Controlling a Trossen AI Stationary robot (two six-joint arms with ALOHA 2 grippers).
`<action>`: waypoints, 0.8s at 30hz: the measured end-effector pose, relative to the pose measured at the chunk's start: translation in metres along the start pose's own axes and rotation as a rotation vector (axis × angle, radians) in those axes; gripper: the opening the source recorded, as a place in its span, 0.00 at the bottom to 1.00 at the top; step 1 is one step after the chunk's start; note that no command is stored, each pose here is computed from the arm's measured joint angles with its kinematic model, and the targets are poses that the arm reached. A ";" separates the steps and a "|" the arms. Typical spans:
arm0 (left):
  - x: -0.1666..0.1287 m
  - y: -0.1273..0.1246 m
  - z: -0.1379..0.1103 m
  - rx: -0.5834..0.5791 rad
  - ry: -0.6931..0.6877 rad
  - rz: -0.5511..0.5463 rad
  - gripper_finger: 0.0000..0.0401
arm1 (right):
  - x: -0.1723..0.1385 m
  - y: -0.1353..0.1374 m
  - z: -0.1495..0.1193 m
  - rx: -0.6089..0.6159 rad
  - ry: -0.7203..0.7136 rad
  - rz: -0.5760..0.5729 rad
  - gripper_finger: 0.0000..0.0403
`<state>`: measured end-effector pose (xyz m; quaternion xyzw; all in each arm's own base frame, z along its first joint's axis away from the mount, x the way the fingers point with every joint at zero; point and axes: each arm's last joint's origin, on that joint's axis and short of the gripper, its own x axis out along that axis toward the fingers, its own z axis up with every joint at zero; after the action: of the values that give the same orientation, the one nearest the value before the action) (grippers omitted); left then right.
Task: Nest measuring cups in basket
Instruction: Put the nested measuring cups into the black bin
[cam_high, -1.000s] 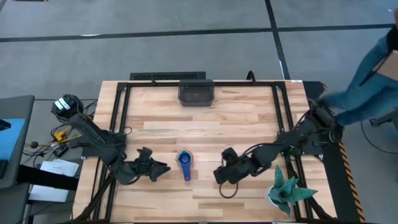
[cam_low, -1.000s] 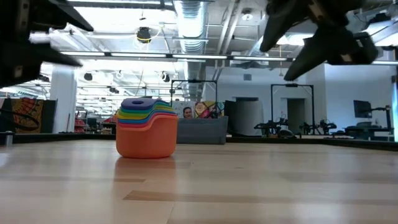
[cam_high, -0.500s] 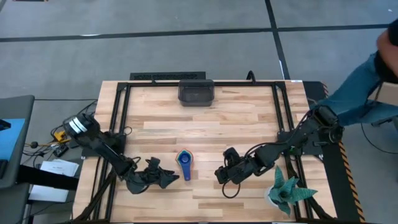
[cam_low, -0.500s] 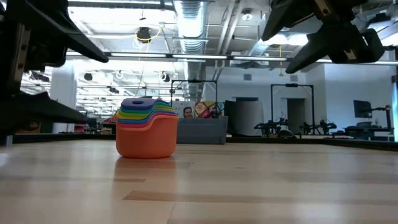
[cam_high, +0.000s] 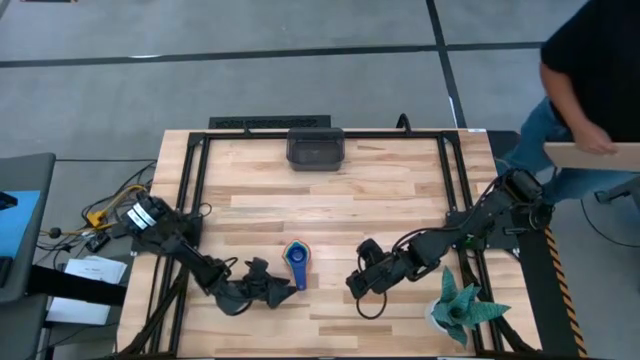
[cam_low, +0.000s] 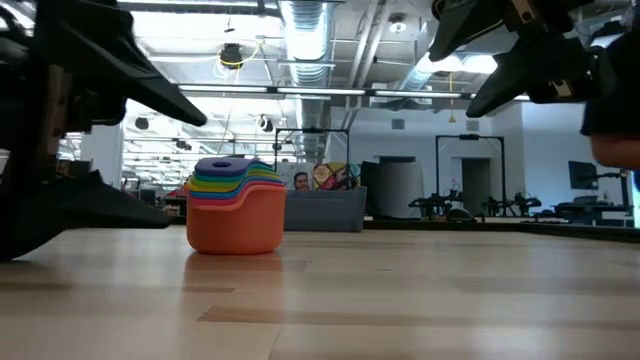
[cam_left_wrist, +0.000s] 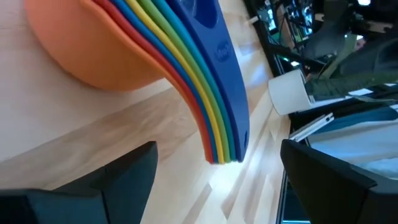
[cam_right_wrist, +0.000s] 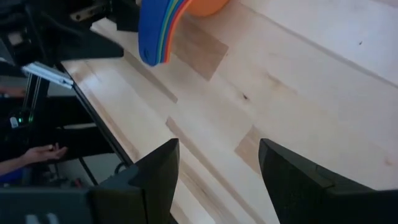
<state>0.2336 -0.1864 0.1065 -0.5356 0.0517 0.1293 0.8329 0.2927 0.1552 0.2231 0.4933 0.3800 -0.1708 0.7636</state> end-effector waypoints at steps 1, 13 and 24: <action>0.002 0.000 0.002 -0.008 0.005 0.002 0.82 | 0.000 0.000 0.001 -0.007 0.008 0.001 0.61; 0.011 0.002 0.007 -0.016 0.044 0.006 0.82 | 0.002 0.003 0.007 -0.039 0.022 0.037 0.61; 0.025 0.003 0.018 0.052 0.145 -0.012 0.82 | 0.004 0.003 0.020 -0.059 0.012 0.048 0.61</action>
<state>0.2561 -0.1649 0.1061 -0.5220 0.1118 0.0838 0.8414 0.3056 0.1390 0.2261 0.4806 0.3776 -0.1383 0.7793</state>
